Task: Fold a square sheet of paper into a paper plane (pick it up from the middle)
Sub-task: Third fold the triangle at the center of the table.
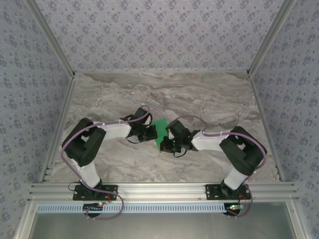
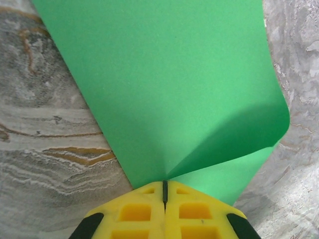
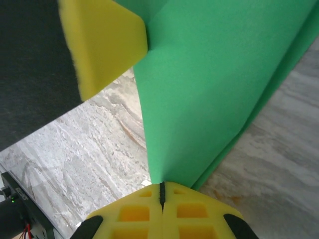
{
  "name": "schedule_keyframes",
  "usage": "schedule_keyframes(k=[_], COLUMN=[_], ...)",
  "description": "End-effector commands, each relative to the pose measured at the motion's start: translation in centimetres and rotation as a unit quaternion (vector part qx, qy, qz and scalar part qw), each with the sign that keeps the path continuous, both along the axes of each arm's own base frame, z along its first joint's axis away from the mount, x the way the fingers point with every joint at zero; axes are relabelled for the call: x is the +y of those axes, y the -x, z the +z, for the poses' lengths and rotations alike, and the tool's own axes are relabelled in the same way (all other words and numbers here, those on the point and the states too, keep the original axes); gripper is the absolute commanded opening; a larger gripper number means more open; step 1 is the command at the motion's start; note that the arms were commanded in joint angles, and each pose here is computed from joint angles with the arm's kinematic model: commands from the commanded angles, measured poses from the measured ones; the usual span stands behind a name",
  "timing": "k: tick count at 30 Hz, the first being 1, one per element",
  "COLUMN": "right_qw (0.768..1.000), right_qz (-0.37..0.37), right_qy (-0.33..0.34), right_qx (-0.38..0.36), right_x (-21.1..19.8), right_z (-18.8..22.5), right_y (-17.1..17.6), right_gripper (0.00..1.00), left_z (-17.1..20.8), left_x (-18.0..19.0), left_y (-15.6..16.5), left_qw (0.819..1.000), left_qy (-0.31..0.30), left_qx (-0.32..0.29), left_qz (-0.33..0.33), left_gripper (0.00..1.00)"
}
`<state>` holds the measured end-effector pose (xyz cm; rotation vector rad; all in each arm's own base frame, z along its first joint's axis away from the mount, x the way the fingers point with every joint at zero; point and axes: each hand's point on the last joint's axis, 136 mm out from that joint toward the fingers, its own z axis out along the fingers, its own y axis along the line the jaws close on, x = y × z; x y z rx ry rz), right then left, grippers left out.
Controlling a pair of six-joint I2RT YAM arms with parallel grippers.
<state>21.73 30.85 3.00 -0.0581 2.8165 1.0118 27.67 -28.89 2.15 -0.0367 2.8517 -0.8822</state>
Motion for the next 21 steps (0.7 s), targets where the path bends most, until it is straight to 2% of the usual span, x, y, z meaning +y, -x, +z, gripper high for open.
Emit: schedule_keyframes(k=[1, 9, 17, 21], right_qw=[0.999, 0.995, 0.998, 0.999], right_qz=[-0.021, -0.063, -0.011, -0.007], right_qy=[0.027, 0.034, -0.014, -0.014], right_qx=[-0.038, -0.063, -0.055, -0.052], right_x=[-1.3, -3.4, -1.0, -0.7], right_z=[1.4, 2.3, 2.5, 2.1], right_y=[-1.5, -3.5, -2.8, -2.8], right_gripper=[0.04, 0.13, 0.15, 0.15], left_z=[2.7, 4.6, 3.9, 3.6], left_x=[-1.5, -2.8, -3.0, -3.1], left_y=[-0.1, -0.4, -0.4, -0.6], left_qw=[0.999, 0.996, 0.996, 0.996], left_qy=[0.035, 0.078, 0.076, 0.076], left_qx=[-0.023, -0.037, -0.034, -0.031], left_qz=[-0.022, -0.036, -0.038, -0.036], left_gripper=[0.06, 0.15, 0.16, 0.15])
